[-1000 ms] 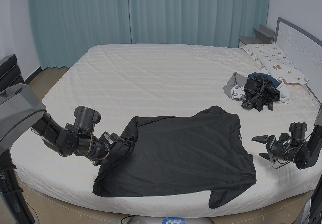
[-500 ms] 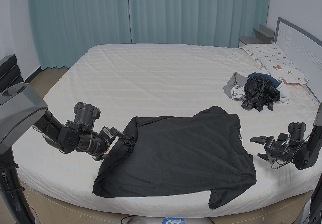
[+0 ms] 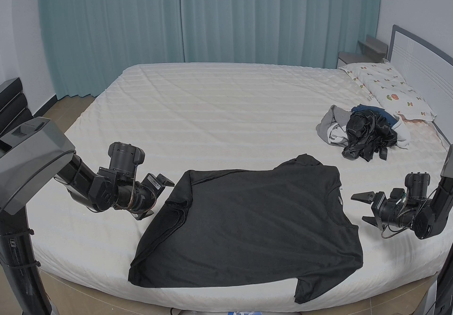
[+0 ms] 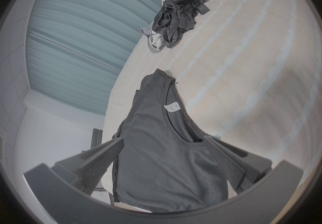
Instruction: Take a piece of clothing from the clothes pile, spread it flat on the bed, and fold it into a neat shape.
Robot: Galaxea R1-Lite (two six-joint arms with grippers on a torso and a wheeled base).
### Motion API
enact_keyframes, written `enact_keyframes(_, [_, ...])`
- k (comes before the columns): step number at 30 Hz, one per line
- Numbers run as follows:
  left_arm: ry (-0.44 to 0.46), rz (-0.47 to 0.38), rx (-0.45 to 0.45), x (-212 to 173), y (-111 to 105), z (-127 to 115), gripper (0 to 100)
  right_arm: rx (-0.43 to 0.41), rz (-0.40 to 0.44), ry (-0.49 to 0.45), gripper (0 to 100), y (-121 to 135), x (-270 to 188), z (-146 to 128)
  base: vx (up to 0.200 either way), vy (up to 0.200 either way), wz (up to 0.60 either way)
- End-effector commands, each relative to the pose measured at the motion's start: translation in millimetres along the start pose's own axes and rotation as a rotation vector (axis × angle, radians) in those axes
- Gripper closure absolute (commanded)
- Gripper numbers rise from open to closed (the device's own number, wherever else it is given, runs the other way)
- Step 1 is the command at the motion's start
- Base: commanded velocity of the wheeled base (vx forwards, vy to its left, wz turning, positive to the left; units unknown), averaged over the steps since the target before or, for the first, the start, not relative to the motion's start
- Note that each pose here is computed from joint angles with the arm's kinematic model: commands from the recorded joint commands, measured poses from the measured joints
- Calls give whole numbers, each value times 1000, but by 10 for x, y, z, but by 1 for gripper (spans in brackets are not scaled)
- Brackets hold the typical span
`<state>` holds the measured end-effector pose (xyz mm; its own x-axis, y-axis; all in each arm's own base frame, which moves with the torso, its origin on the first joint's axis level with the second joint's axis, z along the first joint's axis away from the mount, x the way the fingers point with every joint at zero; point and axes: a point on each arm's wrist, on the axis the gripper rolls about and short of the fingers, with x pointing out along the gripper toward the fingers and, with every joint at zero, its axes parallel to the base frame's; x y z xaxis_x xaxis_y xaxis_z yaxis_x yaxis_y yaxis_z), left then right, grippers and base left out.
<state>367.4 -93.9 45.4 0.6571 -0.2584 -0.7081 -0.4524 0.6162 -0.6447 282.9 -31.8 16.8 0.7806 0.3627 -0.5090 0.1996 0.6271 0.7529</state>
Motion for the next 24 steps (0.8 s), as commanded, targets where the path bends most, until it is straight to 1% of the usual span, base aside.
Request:
enact_keyframes(1, [-22,19,29,232,-25,10,0,-2,0,5,0,4,9,-14,0,0,0])
enact_keyframes(5, [-71,17,78,385,-151,14,0,-3,-4,9,0,2,6,-31,0,0,0])
enact_keyframes(8, [-83,-1,118,469,-258,-36,0,-7,-1,5,0,2,8,-37,0,0,0])
enact_keyframes(12, [-109,-1,220,622,-364,-128,0,-10,-1,2,0,-11,21,-47,0,0,0])
enact_keyframes(13, [-111,-1,228,631,-373,-138,0,-10,-1,2,0,-11,21,-47,0,0,0])
enact_keyframes(15, [-136,28,309,745,-390,-235,0,-10,-2,1,0,-12,21,-47,0,0,0])
enact_keyframes(16, [-139,30,315,754,-392,-240,0,-11,-1,0,0,-10,23,-44,0,0,0])
enact_keyframes(17, [-170,63,387,851,-401,-321,0,-11,-1,0,0,-8,19,-45,0,0,0])
enact_keyframes(19, [-202,103,459,937,-400,-414,0,-12,0,-3,0,-6,11,-42,0,0,0])
enact_keyframes(24, [-266,172,608,1039,-412,-546,0,-11,-1,-8,0,-5,-4,-38,0,0,0])
